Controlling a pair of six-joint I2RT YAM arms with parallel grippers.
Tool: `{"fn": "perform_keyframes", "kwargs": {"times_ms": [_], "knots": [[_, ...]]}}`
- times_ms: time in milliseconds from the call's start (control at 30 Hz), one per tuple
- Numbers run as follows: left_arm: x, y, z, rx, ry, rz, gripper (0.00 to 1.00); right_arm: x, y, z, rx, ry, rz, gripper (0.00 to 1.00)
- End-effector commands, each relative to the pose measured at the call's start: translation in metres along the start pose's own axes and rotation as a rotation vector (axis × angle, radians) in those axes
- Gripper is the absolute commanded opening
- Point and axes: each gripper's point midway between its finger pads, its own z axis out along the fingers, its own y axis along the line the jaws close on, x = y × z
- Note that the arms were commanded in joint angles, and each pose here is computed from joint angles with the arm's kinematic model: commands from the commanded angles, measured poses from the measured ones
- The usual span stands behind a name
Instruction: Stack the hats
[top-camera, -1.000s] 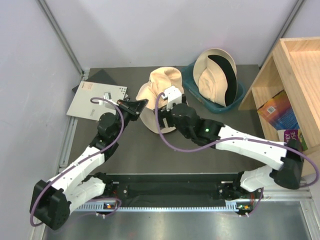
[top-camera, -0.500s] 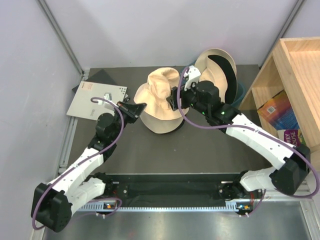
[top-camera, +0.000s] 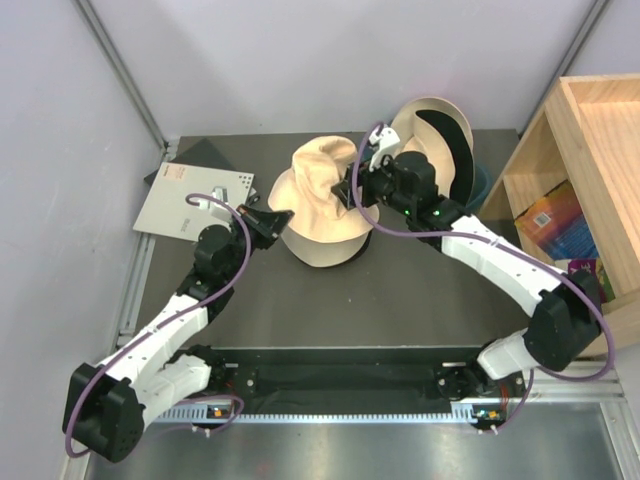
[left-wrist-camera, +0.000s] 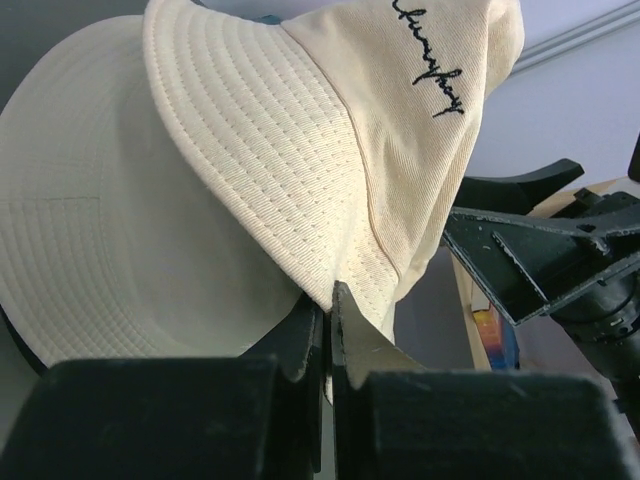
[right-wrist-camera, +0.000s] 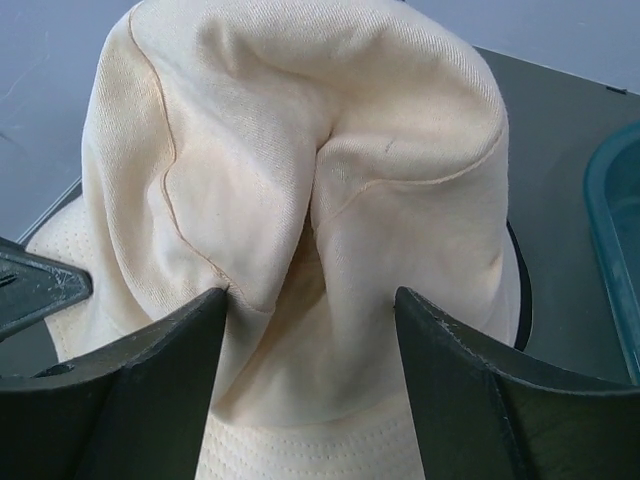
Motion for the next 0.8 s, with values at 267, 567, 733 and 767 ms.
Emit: {"fn": "perform_keyframes", "kwargs": {"times_ms": [267,567,733,767], "knots": [[-0.005,0.008,0.001,-0.030,-0.003,0.087,0.00,-0.048,0.014,0.021,-0.076,-0.099,-0.025,0.13],[-0.012,0.016,-0.002,-0.083,-0.007,0.191,0.00,-0.066,0.020,-0.015,-0.057,-0.163,-0.051,0.00],[-0.008,0.033,-0.010,-0.134,-0.009,0.197,0.00,-0.035,0.030,-0.021,-0.053,-0.106,-0.044,0.00],[-0.004,0.040,-0.012,-0.146,-0.002,0.195,0.00,-0.031,0.032,-0.023,-0.053,-0.101,-0.042,0.00]]}}
